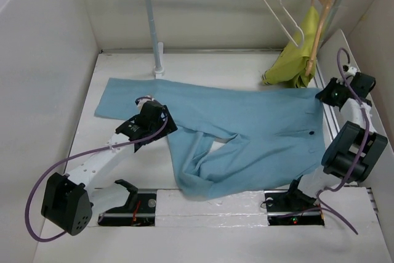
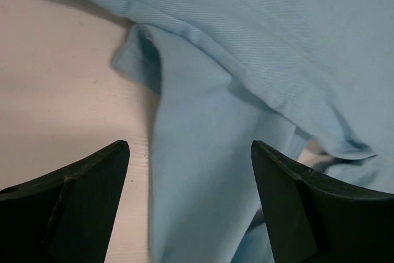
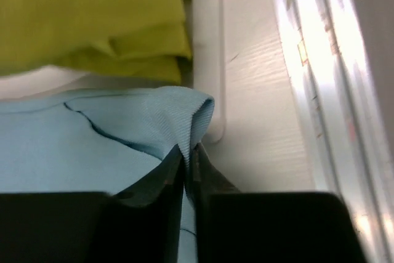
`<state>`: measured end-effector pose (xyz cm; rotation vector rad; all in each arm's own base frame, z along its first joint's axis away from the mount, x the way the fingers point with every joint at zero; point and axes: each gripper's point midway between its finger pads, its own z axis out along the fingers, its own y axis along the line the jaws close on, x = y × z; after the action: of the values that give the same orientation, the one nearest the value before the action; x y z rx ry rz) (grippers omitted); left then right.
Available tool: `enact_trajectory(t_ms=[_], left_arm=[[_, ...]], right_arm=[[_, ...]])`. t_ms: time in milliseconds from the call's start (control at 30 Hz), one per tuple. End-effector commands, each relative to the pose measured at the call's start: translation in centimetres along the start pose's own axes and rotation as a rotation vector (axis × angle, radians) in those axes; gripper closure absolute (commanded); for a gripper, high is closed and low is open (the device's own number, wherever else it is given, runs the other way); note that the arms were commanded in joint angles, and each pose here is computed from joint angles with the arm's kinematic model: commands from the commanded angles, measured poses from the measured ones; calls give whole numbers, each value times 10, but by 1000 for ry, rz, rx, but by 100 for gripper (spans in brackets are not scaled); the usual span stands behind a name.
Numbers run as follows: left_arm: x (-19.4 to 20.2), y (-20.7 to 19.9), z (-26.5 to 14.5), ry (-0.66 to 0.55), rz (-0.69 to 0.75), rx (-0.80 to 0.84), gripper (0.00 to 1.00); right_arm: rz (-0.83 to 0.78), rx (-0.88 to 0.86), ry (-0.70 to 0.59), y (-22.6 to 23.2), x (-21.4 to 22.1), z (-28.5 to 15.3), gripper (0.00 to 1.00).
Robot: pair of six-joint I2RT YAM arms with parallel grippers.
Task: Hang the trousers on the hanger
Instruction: Flatten out the trousers at the center of the board, then fold the trousers at the center of the board.
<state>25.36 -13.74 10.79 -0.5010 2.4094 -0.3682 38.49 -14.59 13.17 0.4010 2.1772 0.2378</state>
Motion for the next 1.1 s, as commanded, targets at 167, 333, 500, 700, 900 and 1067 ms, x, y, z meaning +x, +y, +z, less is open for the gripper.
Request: enact_trajectory(t_ms=[167,333,500,700,900,1067], left_arm=[[19,10,8,64,14,-17,27],[18,17,27,34,-3,-86,32],[13,2,49,8,-27,-45,43],[25,-9,73,45,-44,7,62],[22,-6,77,31,-54,-27,100],[-21,-30,29,-60,-97,22,100]], right_arm=[[-25,136,-2,-34,-55,-2,27],[-105,4,-71,36,-42,-31,36],[-159,-189,-105,113,34,-61,79],[-350,-541,79,213,145,-89,62],[-343,-594,199,227,214,-86,56],[-336,-554,273,211,242,-71,55]])
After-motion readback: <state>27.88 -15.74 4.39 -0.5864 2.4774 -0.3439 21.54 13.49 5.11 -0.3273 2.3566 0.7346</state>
